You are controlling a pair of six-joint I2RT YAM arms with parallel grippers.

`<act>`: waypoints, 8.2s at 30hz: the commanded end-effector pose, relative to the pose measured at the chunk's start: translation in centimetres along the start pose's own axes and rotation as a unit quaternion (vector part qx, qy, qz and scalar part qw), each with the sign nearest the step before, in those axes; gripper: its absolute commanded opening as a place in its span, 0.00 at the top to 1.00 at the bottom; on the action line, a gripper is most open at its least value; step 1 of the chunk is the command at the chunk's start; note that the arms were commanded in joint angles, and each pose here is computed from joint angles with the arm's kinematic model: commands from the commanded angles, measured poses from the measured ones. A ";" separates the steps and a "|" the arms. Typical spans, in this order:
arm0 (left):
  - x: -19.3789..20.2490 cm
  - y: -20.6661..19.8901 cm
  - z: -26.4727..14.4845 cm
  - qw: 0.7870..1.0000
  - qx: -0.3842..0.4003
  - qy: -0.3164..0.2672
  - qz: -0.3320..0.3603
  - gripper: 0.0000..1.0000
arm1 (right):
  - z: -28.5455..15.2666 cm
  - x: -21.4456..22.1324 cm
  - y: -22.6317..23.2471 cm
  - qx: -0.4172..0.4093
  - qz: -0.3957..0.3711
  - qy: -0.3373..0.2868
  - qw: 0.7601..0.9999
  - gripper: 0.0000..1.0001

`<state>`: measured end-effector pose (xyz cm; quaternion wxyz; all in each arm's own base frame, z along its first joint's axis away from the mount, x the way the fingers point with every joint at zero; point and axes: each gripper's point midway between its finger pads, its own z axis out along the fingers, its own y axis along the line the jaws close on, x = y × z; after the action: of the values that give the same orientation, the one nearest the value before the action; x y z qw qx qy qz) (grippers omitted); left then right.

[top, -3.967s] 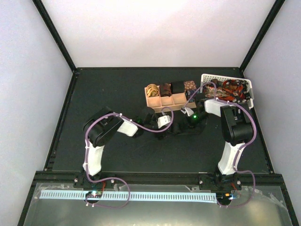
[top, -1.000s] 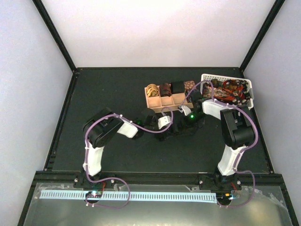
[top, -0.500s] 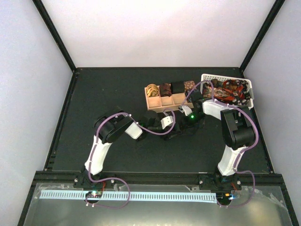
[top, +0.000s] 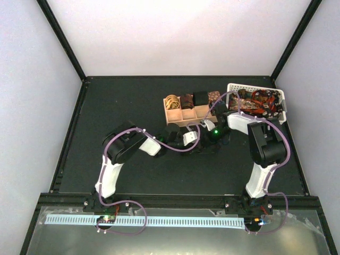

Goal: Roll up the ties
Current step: Roll the tie at the center of the board.

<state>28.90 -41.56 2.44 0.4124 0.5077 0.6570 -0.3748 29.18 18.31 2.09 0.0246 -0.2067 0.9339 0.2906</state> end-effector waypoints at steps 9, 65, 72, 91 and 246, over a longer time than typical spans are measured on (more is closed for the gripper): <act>5.4 -1.2 -3.8 0.985 -0.015 0.169 0.006 0.58 | -2.5 -2.6 2.3 -0.049 -0.011 -0.028 0.998 0.62; -1.4 -2.1 -2.4 0.998 0.043 -0.035 -0.023 0.08 | 0.0 3.3 -1.9 0.067 0.002 0.060 0.996 0.99; -0.3 -1.1 -2.4 0.999 0.012 -0.030 -0.024 0.11 | 1.5 2.5 -1.6 0.056 0.002 0.062 0.996 0.99; 0.0 1.3 -7.7 0.996 -0.046 -0.060 -0.042 0.07 | 3.5 -0.7 1.3 0.013 -0.046 0.047 0.998 0.99; 6.8 0.0 -3.0 0.990 -0.029 0.126 -0.060 0.56 | 0.9 -2.0 0.1 -0.075 0.053 0.004 0.996 0.23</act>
<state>29.68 -38.29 1.94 0.3974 0.4880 0.7010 -0.3355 31.02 18.61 3.54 0.0010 -0.1590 0.9176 0.3643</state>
